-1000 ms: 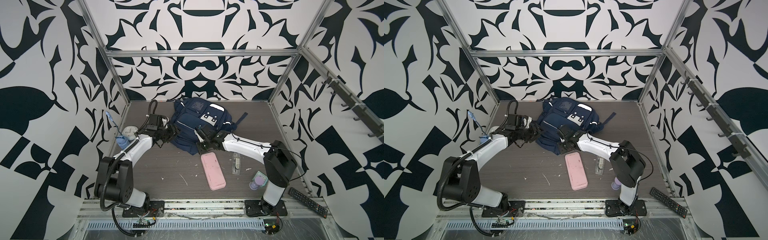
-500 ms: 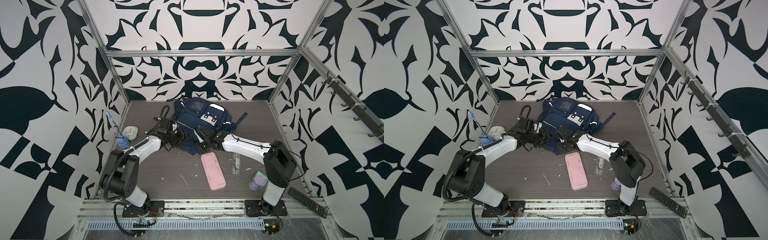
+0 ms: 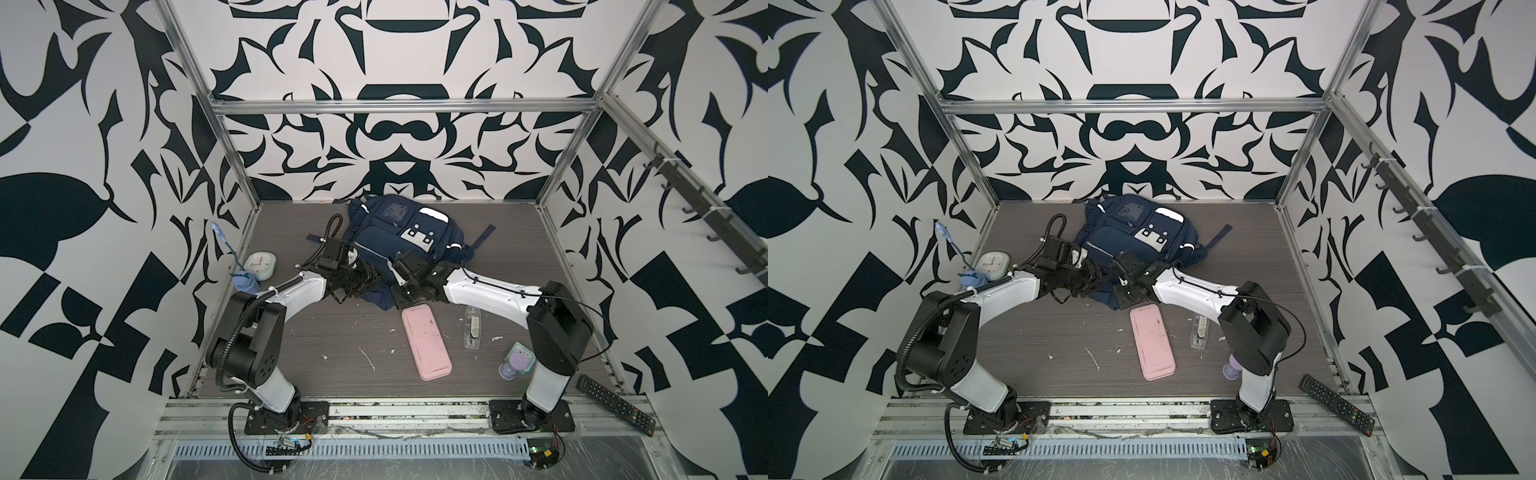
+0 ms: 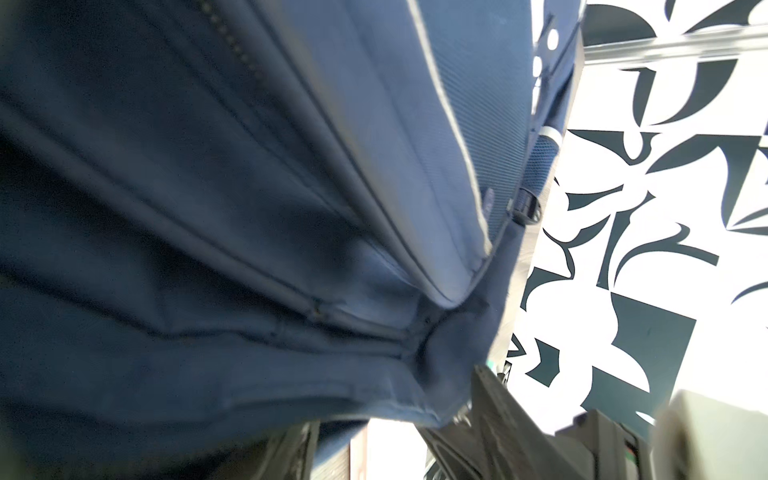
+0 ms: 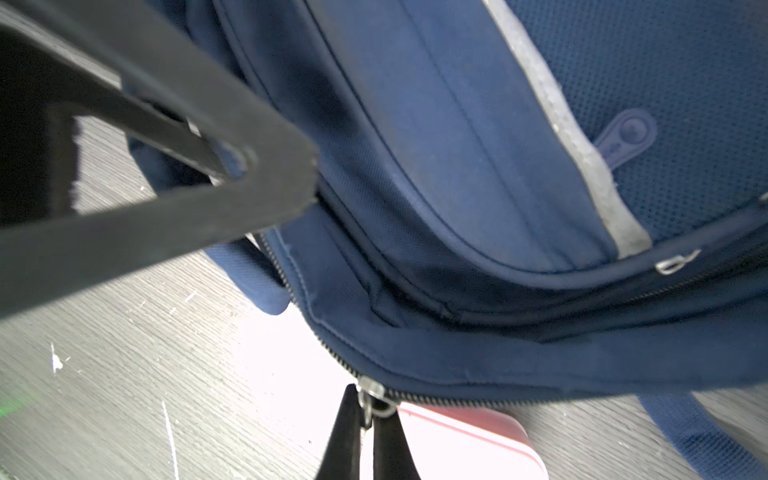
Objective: Pack the student bag
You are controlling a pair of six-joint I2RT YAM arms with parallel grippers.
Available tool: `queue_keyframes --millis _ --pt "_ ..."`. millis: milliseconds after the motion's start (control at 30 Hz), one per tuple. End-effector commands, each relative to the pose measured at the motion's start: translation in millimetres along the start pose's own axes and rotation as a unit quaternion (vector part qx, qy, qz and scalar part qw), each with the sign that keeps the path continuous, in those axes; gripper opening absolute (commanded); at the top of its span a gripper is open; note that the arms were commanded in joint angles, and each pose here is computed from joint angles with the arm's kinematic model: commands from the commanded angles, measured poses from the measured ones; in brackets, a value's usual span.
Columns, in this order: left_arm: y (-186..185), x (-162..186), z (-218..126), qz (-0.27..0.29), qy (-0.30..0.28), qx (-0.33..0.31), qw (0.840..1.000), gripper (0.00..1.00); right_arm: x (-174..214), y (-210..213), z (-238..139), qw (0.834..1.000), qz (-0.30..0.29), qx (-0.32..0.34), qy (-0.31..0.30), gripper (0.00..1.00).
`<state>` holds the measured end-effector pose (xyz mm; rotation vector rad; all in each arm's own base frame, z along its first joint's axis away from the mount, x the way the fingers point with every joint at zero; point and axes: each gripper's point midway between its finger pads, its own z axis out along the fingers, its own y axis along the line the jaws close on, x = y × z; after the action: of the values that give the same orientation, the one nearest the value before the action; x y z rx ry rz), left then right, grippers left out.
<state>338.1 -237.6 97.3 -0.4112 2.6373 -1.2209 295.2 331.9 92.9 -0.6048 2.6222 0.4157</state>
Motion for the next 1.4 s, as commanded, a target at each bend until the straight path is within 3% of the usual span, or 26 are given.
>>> queue_keyframes --millis 0,133,367,500,733,933,1367 --pt "5.5 1.0 8.4 -0.005 0.008 -0.003 1.0 0.58 -17.0 20.5 -21.7 0.999 -0.012 -0.025 -0.031 0.0" --pt "7.7 -4.4 12.9 -0.003 0.007 -0.007 1.0 0.52 -15.4 23.9 -22.4 0.999 -0.016 -0.027 -0.031 0.0" --pt "7.2 -17.8 5.7 0.002 -0.002 -0.007 1.0 0.12 -11.7 18.1 -23.4 0.999 -0.022 -0.017 -0.031 0.0" --pt "14.3 -29.0 -12.4 0.002 -0.017 -0.012 1.0 0.03 -6.2 -1.9 -19.6 1.0 -0.015 0.004 -0.024 0.0" --pt "28.6 -40.3 -44.8 -0.006 -0.044 -0.018 0.999 0.01 -2.3 -66.3 -19.0 0.998 0.042 0.03 -0.022 0.0" --pt "33.5 -35.7 -47.1 -0.009 -0.042 -0.018 0.999 0.0 1.3 -129.2 -13.3 0.993 0.107 0.051 -0.011 0.0" --pt "38.8 -37.2 -54.4 -0.012 -0.051 -0.024 0.998 0.0 9.9 -188.0 -9.5 0.983 0.156 0.098 0.002 0.0"
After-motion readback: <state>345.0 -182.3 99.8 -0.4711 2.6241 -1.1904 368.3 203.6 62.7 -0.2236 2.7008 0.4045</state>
